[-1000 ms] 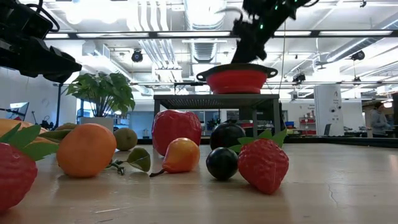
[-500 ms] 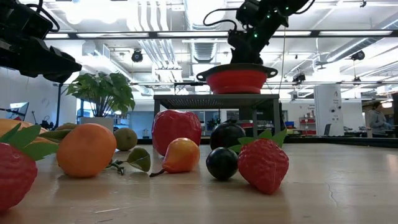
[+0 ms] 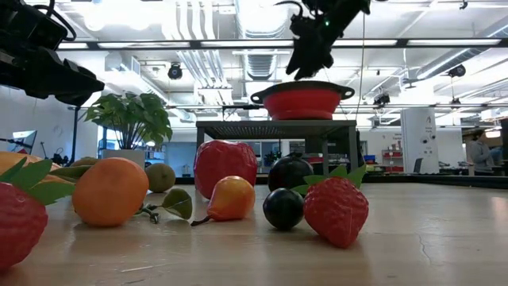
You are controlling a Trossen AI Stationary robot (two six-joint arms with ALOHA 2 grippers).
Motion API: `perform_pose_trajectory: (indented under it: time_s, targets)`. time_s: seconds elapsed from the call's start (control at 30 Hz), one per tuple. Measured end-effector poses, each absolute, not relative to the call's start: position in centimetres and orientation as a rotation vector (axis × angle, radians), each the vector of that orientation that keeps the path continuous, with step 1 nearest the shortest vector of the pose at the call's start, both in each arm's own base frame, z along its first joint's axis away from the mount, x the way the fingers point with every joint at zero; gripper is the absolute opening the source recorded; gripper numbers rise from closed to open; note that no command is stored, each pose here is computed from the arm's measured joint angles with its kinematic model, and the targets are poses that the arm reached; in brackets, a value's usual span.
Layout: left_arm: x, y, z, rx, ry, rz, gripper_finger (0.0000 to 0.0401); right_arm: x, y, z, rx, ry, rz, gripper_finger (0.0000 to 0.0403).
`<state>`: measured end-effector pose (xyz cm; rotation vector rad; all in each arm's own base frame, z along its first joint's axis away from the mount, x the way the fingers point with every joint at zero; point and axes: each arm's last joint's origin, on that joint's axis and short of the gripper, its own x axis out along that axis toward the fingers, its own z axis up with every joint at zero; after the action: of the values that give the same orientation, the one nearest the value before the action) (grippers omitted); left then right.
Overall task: Pick & Place Fruit
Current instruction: Put the strawberry into the strainer bowl on the shelf
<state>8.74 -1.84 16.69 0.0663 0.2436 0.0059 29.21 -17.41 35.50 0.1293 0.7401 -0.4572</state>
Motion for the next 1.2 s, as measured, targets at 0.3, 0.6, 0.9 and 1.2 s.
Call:
perform_pose_trajectory:
  time_s: [0.3, 0.6, 0.9, 1.2]
  targets:
    - [8.7, -1.8, 16.7, 0.066, 0.244, 0.005, 0.0021, 30.8, -12.7, 36.4, 0.054, 0.777, -0.304, 0.0263]
    - [8.7, -1.8, 16.7, 0.066, 0.244, 0.006, 0.0021, 32.4, -5.4, 35.6, -0.028, 0.839, -0.084, 0.0223]
    - [8.7, -1.8, 16.7, 0.066, 0.244, 0.006, 0.0021, 32.8, 2.2, 32.9, -0.065, 0.887, 0.108, 0.021]
    - [8.7, -1.8, 16.7, 0.066, 0.244, 0.006, 0.0021, 32.0, 8.5, 28.4, -0.069, 0.9, 0.246, 0.0216]
